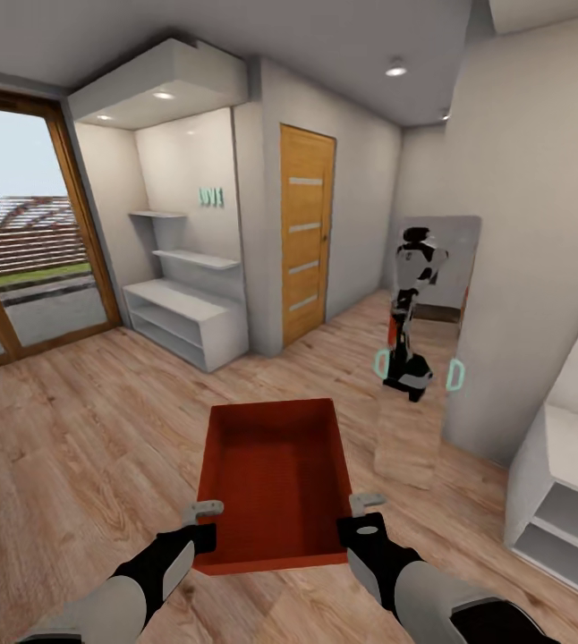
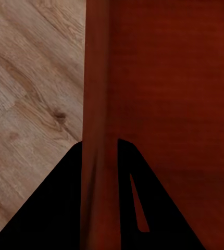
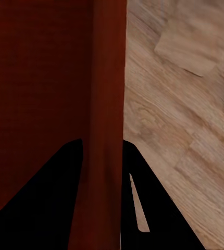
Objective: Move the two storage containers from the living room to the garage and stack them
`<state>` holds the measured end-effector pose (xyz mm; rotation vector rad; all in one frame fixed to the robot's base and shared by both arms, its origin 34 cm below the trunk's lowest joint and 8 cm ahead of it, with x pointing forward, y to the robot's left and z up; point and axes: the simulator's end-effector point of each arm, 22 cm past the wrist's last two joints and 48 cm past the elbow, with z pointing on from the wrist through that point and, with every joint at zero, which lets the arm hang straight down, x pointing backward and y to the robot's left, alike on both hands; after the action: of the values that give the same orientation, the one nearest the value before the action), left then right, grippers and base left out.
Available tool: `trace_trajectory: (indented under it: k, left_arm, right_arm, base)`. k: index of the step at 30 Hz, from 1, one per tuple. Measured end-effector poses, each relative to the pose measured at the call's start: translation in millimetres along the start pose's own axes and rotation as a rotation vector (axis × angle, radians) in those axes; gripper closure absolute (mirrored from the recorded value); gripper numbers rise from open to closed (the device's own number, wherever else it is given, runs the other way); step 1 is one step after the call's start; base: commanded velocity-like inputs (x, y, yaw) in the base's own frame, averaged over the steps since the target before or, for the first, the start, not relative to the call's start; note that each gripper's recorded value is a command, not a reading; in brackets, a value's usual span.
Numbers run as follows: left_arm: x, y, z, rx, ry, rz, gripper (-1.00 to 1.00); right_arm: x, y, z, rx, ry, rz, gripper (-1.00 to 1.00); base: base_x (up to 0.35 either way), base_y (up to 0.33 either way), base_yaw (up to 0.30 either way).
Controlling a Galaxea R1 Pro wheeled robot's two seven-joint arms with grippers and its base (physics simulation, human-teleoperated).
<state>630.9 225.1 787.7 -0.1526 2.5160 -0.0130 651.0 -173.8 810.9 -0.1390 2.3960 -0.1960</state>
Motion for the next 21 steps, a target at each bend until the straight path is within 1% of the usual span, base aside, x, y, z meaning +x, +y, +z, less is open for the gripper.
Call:
trace_trajectory:
  k: [2,5,21]
  left_arm:
    - [0.0,0.0,0.0,0.000,0.000,0.000,1.00]
    - [-0.3,-0.1,0.0,0.000,-0.001,0.000,1.00]
    - [0.1,-0.1,0.0,0.000,0.000,0.000,1.00]
  right_arm:
    - [0.0,0.0,0.0,0.000,0.000,0.000,1.00]
    - [-0.2,-0.1,0.0,0.000,0.000,0.000,1.00]
    - [0.2,-0.1,0.0,0.000,0.000,0.000,1.00]
  base:
    - [0.321,0.000,0.270]
    - [0.321,0.000,0.108]
    - [0.321,0.000,0.007]
